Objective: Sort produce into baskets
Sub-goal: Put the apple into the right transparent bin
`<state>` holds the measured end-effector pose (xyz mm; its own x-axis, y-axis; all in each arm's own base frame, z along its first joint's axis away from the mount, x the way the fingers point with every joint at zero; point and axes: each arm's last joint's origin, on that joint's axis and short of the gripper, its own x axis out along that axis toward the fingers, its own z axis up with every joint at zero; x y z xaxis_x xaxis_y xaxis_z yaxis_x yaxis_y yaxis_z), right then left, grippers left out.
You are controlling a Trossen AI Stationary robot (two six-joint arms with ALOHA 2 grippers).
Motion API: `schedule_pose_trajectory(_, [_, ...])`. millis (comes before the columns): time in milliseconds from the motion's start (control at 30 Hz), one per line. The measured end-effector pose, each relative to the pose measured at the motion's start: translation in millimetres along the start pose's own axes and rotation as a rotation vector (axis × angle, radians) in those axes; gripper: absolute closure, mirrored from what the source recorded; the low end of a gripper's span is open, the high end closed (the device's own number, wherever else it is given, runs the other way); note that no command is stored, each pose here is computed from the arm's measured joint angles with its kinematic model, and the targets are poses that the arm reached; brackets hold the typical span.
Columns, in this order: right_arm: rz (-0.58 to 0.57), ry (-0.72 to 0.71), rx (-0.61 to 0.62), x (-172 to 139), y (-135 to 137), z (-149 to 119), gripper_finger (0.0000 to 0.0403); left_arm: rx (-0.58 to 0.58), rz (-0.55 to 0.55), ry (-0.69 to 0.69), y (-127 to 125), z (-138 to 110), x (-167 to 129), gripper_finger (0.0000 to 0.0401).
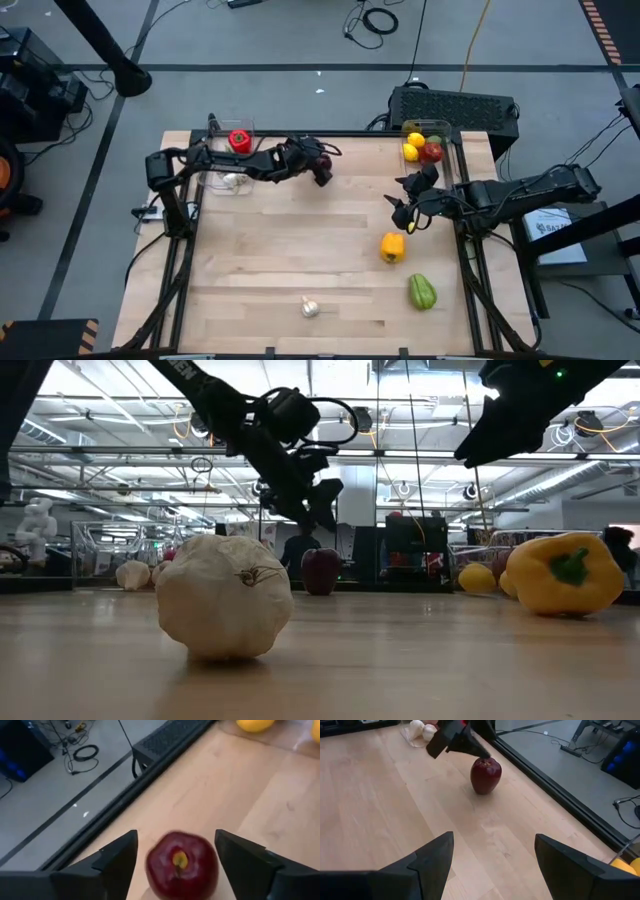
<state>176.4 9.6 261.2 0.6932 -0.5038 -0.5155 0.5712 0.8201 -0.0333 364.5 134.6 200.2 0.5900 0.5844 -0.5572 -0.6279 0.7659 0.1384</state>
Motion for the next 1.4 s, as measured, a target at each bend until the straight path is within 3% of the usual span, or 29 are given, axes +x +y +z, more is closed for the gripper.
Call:
schedule_pose_trajectory(400, [0.003, -0.006, 0.008, 0, 0, 1, 0.0133, -0.011, 0.011, 0.005, 6, -21, 5, 0.0148])
schedule_pose_trajectory(1400, [0.003, -0.006, 0.001, 0, 0, 1, 0.0133, -0.006, -0.027, 0.004, 13, -28, 22, 0.0148])
